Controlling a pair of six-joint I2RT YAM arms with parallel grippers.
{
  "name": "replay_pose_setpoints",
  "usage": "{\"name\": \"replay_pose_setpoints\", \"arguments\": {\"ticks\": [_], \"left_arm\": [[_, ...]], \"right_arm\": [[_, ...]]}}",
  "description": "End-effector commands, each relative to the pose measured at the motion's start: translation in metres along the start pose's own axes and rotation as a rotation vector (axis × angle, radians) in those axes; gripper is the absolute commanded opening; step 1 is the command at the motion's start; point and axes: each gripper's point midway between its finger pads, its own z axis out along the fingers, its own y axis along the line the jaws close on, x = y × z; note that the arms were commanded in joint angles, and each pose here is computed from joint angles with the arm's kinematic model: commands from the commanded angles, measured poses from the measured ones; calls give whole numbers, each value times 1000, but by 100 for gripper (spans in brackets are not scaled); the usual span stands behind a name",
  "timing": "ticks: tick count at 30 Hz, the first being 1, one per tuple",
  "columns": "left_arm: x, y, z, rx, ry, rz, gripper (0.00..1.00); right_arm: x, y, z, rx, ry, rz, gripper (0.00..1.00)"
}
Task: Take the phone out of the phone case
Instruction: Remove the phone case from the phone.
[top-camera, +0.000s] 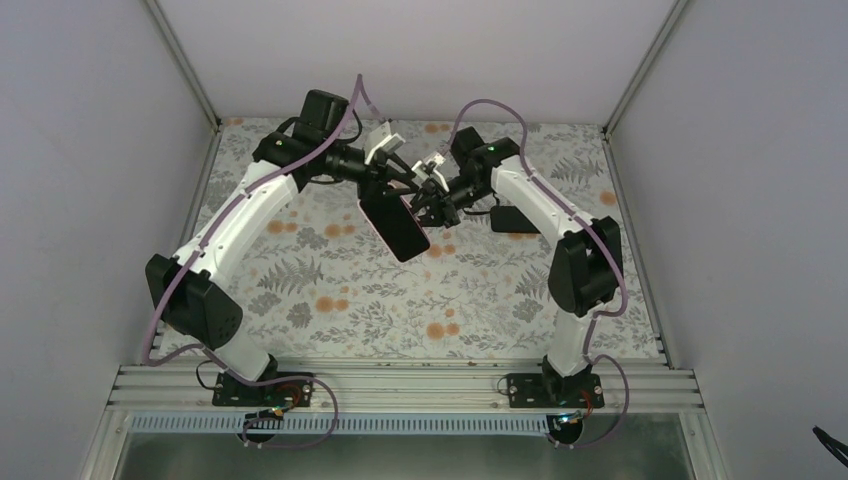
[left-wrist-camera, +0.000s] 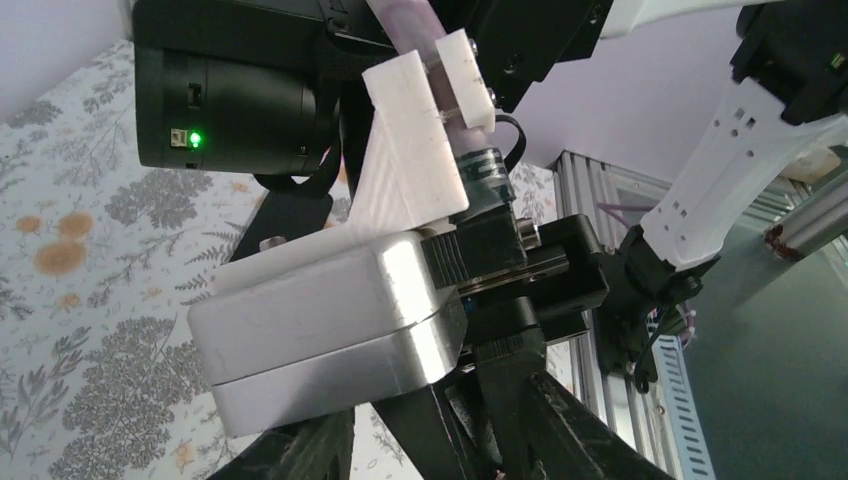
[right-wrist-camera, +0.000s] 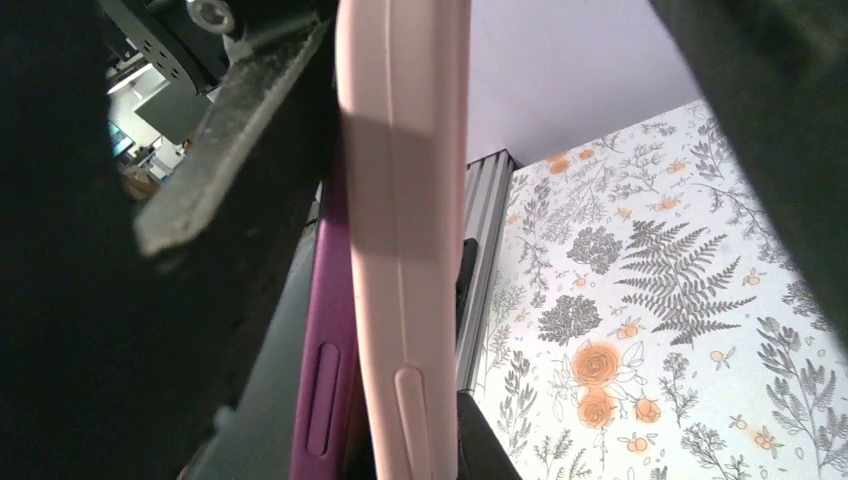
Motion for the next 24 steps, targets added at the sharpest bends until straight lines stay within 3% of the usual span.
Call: {"name": "replay_pose_setpoints", "arguments": {"ticks": [1,4,9,21,24], "left_arm": [[-101,33,-12,-163,-301,490,43],[-99,36,-13,-170,-292,482,44],[-104,36,-22,-203,-295,498,54],[-105,49,-50,-383,-264,564,99],[-109,50,-59,-442,-273,581,100]], "right_arm": [[-31,74,32,-287,-118,-20,2],[-33,67,23,-269,-142,-14,3],[-35,48,5,-227,-182,16,3],[-48,-5,-66,-37,-263,-4,3],[-54,-27,-86,38,-253,-6,3]]}}
